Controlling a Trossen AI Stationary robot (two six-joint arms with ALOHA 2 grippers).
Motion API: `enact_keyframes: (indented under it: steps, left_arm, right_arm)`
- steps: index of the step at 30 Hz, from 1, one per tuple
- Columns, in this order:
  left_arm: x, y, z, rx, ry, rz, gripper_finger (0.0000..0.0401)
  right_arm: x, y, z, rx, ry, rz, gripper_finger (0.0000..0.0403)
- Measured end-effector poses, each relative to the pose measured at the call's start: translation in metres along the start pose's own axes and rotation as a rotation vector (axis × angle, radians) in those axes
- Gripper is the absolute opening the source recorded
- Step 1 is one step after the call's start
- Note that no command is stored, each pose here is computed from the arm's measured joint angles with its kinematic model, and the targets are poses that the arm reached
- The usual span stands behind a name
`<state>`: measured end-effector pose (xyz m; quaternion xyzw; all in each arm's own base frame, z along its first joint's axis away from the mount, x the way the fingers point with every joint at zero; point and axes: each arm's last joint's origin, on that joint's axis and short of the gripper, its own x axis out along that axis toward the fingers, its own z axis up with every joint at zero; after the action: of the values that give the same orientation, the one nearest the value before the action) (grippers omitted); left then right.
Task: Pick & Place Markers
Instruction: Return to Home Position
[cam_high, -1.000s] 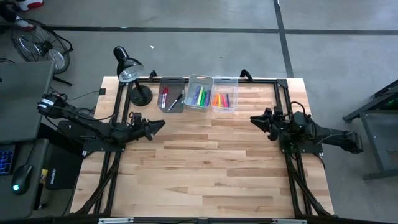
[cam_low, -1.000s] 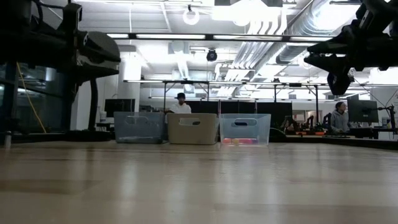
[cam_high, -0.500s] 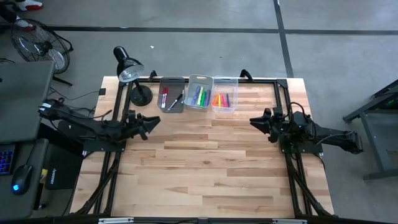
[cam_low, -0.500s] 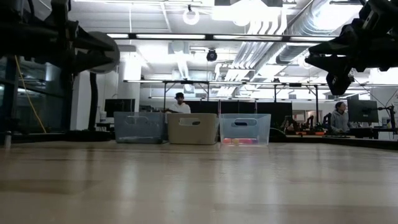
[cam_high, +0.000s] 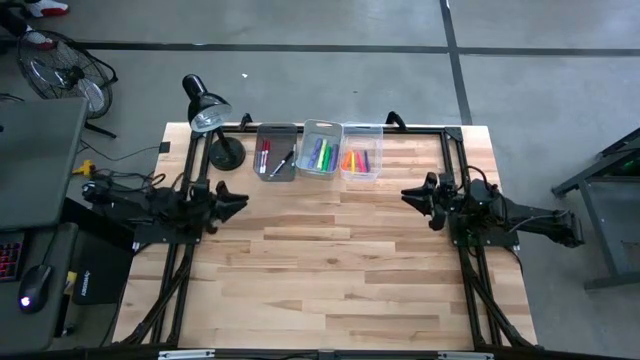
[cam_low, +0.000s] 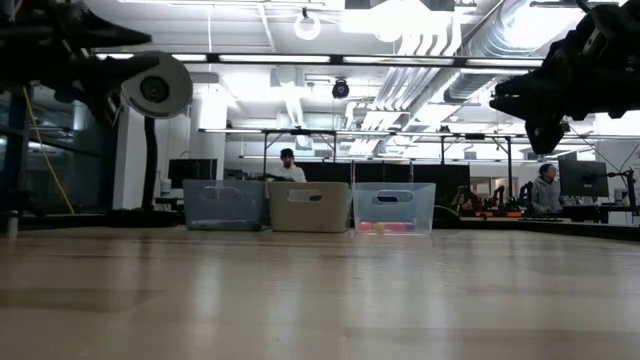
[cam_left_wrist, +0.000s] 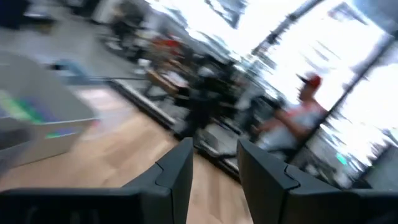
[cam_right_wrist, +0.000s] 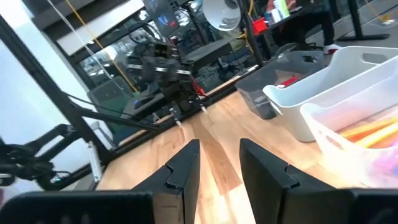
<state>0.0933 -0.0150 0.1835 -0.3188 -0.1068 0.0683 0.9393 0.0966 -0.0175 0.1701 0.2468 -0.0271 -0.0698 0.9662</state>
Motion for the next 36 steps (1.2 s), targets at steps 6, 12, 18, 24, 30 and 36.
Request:
enact_keyframes:
  steps: [6,12,18,24,30,36]
  left_arm:
    - [-0.001,-0.003,-0.002,0.192,0.071,-0.134,0.0123]
    - [-0.001,-0.001,-0.005,0.331,0.092,-0.128,0.0119]
    - [-0.002,0.0,-0.007,0.377,0.117,-0.143,0.0088]
    - [0.002,0.008,-0.002,0.346,0.089,-0.072,0.0056]
    - [0.004,0.019,-0.002,0.229,0.118,0.021,0.0037]
    - [0.004,0.02,0.002,0.272,0.114,0.074,0.0035]
  right_arm:
    - [0.0,-0.001,-0.001,-0.009,0.007,-0.016,0.0103]
    - [0.0,-0.001,-0.001,-0.012,0.007,-0.014,0.0103]
    - [0.0,0.002,0.002,0.0,-0.004,0.042,0.0103]
    - [-0.001,0.007,0.009,-0.045,-0.066,0.11,0.0103]
    - [-0.001,0.007,0.008,0.034,-0.053,0.111,0.0103]
    - [0.0,0.007,0.007,0.075,-0.048,0.11,0.0103]
